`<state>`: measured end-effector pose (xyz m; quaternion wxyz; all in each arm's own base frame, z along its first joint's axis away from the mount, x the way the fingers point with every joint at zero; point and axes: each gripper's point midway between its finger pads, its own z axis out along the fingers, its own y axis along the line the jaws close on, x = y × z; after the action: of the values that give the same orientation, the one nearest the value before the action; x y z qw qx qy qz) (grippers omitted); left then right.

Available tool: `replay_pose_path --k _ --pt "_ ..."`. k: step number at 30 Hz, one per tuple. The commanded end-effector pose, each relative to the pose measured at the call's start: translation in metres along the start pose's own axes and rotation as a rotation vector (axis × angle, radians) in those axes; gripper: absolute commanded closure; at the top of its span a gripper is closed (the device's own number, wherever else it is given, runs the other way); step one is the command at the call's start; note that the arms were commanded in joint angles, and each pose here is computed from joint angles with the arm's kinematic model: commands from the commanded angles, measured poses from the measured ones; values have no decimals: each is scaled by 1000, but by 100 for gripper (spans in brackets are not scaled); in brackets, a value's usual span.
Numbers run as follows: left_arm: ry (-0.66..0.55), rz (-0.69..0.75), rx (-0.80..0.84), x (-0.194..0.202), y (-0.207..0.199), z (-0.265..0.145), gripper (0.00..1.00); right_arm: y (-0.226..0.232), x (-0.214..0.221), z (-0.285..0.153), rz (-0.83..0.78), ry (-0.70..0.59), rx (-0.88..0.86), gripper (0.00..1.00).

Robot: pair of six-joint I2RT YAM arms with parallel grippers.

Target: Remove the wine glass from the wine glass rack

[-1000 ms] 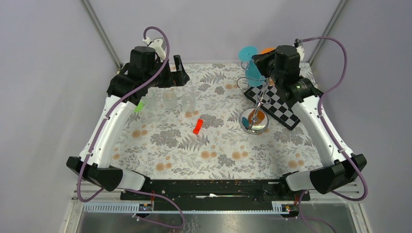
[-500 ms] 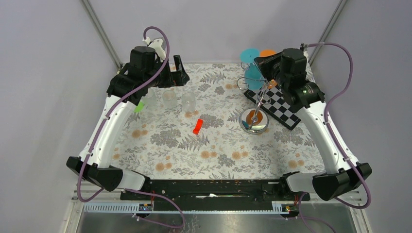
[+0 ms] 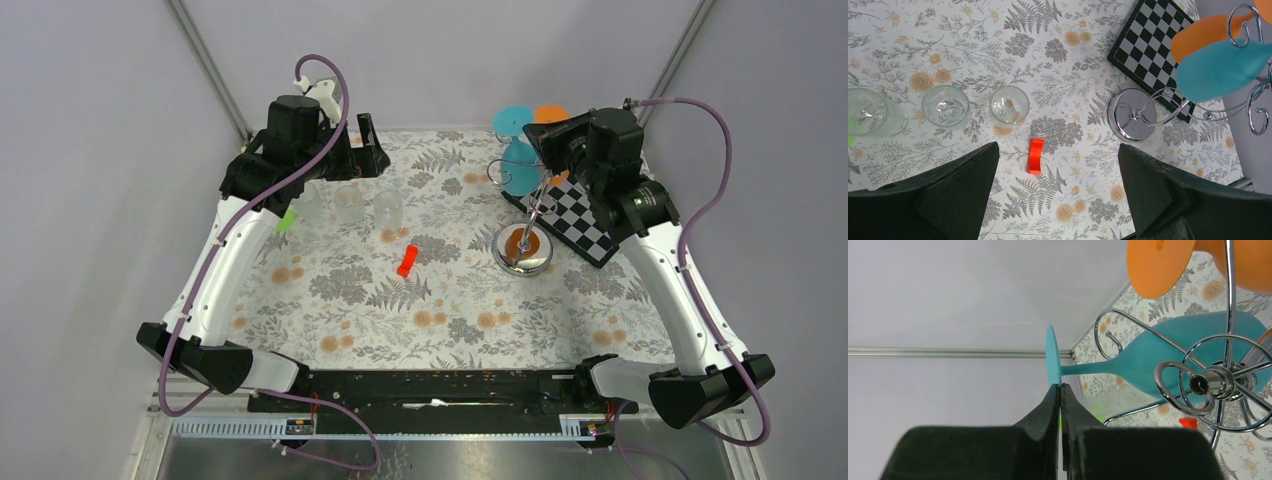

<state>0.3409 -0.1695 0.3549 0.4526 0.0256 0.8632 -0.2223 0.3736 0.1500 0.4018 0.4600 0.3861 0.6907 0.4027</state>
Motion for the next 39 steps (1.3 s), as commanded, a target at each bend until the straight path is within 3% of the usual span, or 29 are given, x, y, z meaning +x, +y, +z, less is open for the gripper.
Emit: replay_pose_path --k 1,8,19,26,39 --pt "-81 8 33 -19 -8 -12 1 21 -1 -13 47 17 -80 100" --pt "-86 7 43 -20 -10 -14 1 25 6 -13 55 54 -117 100" --pt "-111 -9 66 -27 -16 -18 1 52 34 -1 60 225 -210 100" --pt "-141 -105 116 -39 -19 -28 1 101 41 -14 64 310 -410 100" --pt "-229 -383 640 -81 -52 -65 1 199 41 -83 163 475 -786 100"
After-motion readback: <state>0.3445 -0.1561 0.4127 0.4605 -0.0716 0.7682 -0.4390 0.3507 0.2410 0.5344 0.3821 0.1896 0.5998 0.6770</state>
